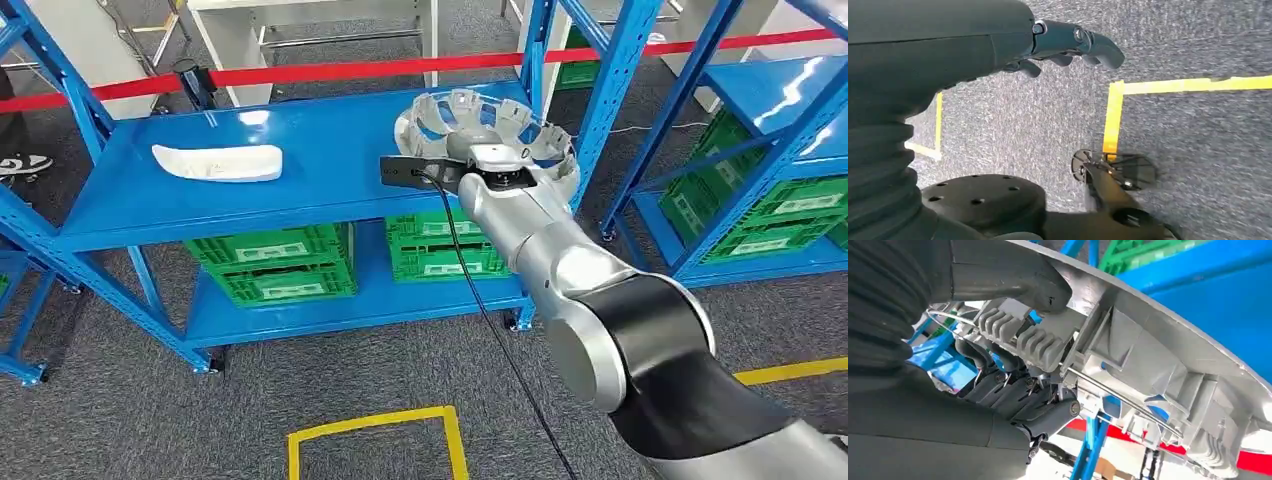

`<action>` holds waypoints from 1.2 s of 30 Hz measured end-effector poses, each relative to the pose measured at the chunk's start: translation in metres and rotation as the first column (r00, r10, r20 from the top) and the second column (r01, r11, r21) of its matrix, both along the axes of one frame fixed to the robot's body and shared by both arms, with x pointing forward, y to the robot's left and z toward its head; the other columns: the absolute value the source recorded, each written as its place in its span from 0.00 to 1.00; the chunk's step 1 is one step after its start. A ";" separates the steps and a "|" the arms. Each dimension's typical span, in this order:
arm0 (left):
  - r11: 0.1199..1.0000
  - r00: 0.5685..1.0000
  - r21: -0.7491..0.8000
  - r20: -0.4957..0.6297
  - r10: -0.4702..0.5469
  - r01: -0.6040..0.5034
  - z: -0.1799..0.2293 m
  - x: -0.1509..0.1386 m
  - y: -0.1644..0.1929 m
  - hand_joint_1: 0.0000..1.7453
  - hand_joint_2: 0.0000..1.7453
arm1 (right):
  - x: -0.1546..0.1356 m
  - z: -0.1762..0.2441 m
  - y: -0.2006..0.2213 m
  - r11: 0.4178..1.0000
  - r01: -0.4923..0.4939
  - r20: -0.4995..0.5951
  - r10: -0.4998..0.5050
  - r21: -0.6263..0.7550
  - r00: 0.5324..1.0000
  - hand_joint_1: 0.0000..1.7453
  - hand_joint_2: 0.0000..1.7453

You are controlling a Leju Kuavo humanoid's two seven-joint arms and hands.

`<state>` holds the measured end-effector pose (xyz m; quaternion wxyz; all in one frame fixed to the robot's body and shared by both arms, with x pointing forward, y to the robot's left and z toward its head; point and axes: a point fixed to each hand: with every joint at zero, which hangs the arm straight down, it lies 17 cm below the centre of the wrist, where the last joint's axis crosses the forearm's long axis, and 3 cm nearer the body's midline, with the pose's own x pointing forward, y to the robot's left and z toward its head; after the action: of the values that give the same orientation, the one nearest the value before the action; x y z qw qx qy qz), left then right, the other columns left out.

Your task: Take the parts from the cabinet and place them on the table.

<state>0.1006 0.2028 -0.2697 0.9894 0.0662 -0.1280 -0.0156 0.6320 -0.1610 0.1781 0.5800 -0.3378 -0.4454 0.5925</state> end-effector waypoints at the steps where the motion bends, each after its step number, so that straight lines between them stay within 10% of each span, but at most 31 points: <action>1: 1.000 1.000 0.003 0.000 0.001 -0.001 0.000 0.001 0.001 0.00 1.00 | 0.001 0.001 -0.001 1.000 0.004 0.002 -0.004 0.000 1.000 0.94 1.00; 20: 0.998 0.996 0.063 -0.092 0.014 -0.008 -0.004 -0.020 0.014 0.00 1.00 | 0.002 0.007 0.009 0.999 -0.033 0.031 0.033 -0.001 0.999 0.94 1.00; 27: 0.998 0.997 0.049 -0.069 -0.030 0.034 -0.004 -0.016 0.013 0.00 1.00 | -0.016 0.013 0.081 0.968 -0.243 0.060 0.240 0.056 0.969 0.94 1.00; 36: 0.997 0.998 0.032 -0.013 -0.067 0.067 -0.002 -0.002 0.011 0.00 1.00 | -0.085 0.047 0.221 0.763 -0.551 0.122 0.545 0.337 0.829 0.94 1.00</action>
<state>0.0983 0.2140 -0.2716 0.9879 0.0780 -0.1242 -0.0513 0.5473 0.0604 0.2254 0.4293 -0.0868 -0.6297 0.6416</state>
